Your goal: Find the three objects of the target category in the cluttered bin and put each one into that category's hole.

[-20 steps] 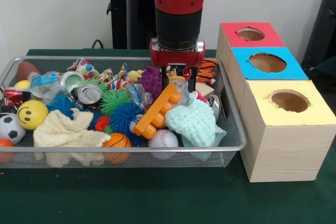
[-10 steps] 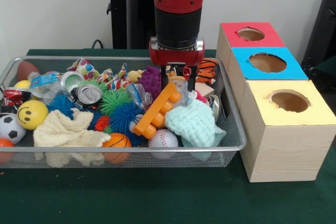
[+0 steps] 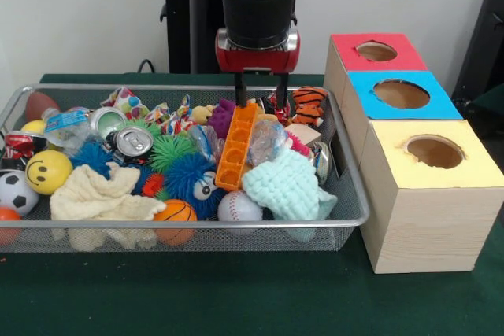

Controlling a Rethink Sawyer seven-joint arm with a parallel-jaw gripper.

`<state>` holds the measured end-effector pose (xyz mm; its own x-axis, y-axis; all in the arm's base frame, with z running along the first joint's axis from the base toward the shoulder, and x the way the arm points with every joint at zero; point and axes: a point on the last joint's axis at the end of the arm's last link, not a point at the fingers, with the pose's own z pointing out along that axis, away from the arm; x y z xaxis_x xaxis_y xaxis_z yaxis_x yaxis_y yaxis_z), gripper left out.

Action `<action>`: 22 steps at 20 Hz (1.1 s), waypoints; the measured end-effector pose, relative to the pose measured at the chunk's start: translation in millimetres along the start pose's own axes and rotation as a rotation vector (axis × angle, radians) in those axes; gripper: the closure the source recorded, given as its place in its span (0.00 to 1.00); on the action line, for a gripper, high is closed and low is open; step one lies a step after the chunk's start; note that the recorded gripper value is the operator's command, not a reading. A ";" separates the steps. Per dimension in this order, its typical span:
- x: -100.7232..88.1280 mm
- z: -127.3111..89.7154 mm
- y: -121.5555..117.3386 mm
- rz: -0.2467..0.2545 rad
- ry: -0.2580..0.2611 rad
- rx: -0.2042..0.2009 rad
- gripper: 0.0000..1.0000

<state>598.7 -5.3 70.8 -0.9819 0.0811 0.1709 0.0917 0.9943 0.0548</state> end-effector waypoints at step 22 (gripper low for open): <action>-0.5 -2.9 -2.3 0.003 0.003 -0.001 0.00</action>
<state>599.5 -7.8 73.4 -0.9812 0.0843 0.1738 0.0951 0.9939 0.0550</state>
